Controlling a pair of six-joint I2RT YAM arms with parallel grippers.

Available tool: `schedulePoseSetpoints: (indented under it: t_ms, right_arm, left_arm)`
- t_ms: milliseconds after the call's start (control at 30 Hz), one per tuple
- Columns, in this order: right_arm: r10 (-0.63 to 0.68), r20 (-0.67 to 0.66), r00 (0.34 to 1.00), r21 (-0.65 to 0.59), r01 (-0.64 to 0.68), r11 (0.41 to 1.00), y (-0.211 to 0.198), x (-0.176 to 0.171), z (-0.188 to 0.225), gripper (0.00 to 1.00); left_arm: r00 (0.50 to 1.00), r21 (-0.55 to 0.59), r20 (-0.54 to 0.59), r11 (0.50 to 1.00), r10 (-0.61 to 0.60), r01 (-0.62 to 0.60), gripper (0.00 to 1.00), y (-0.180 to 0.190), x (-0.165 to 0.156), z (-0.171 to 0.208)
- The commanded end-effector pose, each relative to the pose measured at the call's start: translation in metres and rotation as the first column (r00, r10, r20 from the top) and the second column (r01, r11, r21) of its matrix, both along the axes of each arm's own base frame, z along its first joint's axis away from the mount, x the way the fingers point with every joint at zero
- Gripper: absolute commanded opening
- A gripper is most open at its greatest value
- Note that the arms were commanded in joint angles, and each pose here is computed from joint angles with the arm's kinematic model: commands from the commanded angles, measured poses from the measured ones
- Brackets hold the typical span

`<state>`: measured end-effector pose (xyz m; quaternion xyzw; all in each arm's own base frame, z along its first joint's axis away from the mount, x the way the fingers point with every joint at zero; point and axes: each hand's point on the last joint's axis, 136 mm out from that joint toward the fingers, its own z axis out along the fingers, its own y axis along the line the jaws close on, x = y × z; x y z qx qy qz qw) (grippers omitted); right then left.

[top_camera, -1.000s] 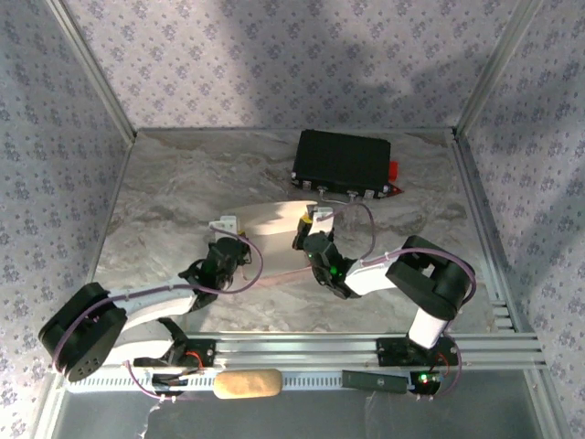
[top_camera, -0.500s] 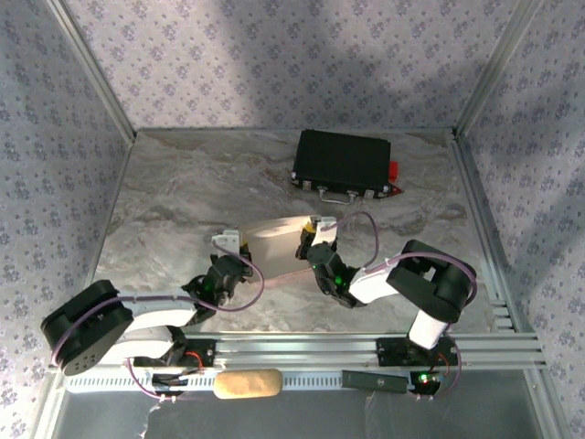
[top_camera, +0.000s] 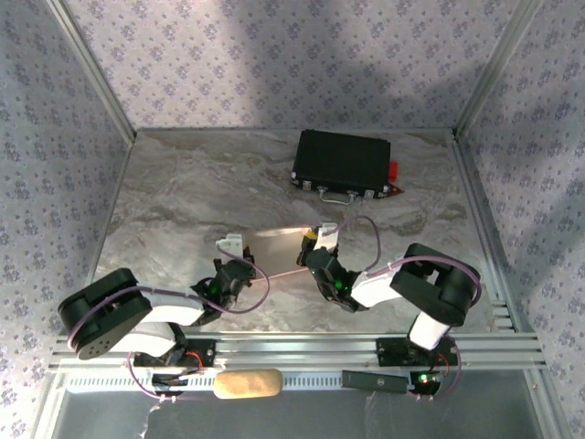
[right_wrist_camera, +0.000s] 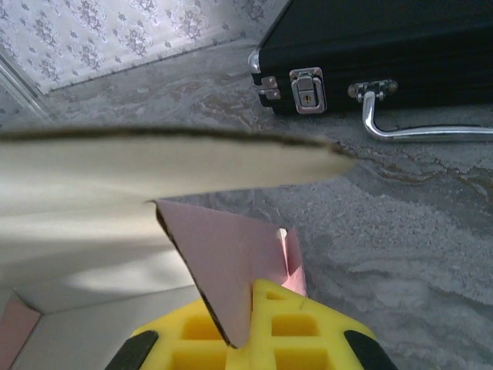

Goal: Fold the paper box

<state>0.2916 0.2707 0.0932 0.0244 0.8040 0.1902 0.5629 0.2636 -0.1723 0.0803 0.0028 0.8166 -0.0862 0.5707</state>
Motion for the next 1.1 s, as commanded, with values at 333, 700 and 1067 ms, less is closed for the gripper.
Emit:
schedulePoseSetpoints:
  t_ms: [333, 700, 1067]
  right_arm:
    - [-0.006, -0.199, 0.98, 0.003, 0.007, 1.0, -0.025, -0.042, -0.011, 0.37]
    - [0.046, -0.269, 0.962, 0.25, 0.023, 0.968, -0.042, -0.082, 0.032, 0.47]
    - [-0.069, -0.369, 0.927, 0.394, 0.223, 0.892, -0.073, -0.08, 0.112, 0.53]
  left_arm:
    - [0.998, 0.039, -0.032, 0.998, -0.054, 0.055, 0.0, -0.012, -0.013, -0.007]
    - [0.999, 0.079, -0.029, 0.996, -0.046, 0.048, 0.0, -0.018, -0.013, -0.012]
    - [0.999, 0.089, -0.022, 0.995, -0.036, 0.038, 0.0, -0.016, -0.013, -0.009]
